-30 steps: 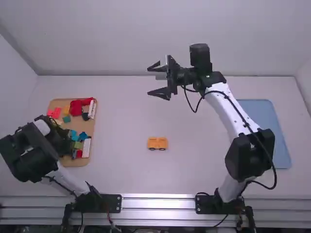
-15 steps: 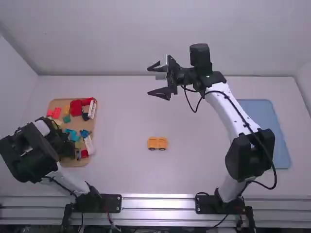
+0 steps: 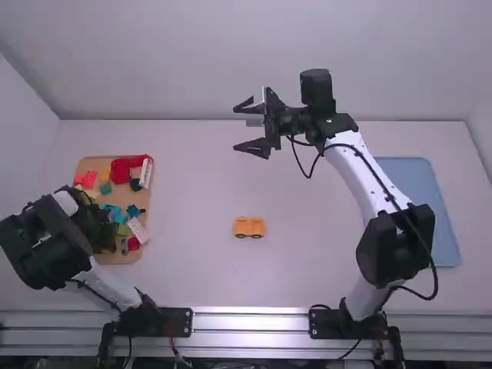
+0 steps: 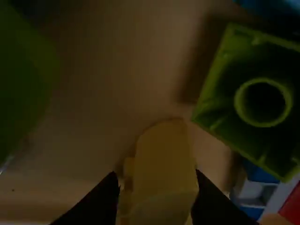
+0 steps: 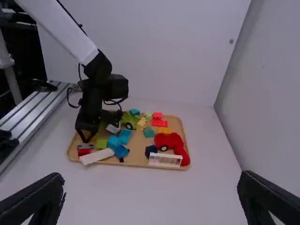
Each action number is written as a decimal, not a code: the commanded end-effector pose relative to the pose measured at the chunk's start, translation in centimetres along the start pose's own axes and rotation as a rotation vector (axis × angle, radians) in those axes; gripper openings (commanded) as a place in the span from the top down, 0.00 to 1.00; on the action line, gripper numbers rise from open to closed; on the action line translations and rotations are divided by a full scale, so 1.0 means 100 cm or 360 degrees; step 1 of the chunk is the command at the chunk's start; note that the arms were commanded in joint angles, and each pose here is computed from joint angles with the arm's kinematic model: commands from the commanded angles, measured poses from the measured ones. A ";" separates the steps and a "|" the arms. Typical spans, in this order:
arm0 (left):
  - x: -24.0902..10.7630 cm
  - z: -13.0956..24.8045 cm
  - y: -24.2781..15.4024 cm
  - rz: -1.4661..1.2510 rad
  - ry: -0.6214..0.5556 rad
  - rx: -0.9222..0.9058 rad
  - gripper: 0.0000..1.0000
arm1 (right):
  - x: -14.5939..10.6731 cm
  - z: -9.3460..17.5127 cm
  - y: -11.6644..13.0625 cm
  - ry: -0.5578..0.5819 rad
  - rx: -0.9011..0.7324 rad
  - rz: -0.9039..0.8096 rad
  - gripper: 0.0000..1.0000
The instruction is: Assemble lego blocks to make yellow taxi
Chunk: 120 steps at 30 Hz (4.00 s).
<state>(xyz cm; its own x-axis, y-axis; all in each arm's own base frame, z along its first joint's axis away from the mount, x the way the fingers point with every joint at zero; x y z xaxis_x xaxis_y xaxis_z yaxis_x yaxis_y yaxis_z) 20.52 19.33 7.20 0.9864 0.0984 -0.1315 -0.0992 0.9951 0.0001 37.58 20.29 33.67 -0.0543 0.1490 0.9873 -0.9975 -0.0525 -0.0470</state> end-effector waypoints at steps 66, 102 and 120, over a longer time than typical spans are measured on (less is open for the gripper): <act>0.044 0.197 -0.244 -0.1311 -0.1750 -0.0051 0.98 | -0.050 0.004 -0.027 0.0265 -0.0427 -0.1097 0.01; 0.068 0.178 -0.344 -0.1378 -0.1913 -0.0032 0.98 | -0.098 -0.016 -0.008 0.0388 -0.0415 -0.1297 0.17; 0.079 0.181 -0.355 -0.1166 -0.2005 -0.0280 0.98 | -0.099 -0.024 -0.015 -0.0031 -0.0251 -0.1227 0.13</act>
<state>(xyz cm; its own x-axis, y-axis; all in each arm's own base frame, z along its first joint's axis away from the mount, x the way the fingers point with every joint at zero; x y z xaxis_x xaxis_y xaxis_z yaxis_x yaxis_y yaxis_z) 34.13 -14.46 24.44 0.2626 -0.4019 0.8772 0.5190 0.8253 0.2228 39.88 21.16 23.77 0.6020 0.0762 0.7948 -0.7875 0.2210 0.5753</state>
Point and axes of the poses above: each hand's point on the last joint's axis, 136 mm out from that joint toward the fingers, its own z axis back along the fingers, its own y axis along the line the jaws close on, x = y × z, the point moved 9 cm from there along z, back along the fingers, and after that the axes turned 6 degrees about -z, right-handed, at the moved point
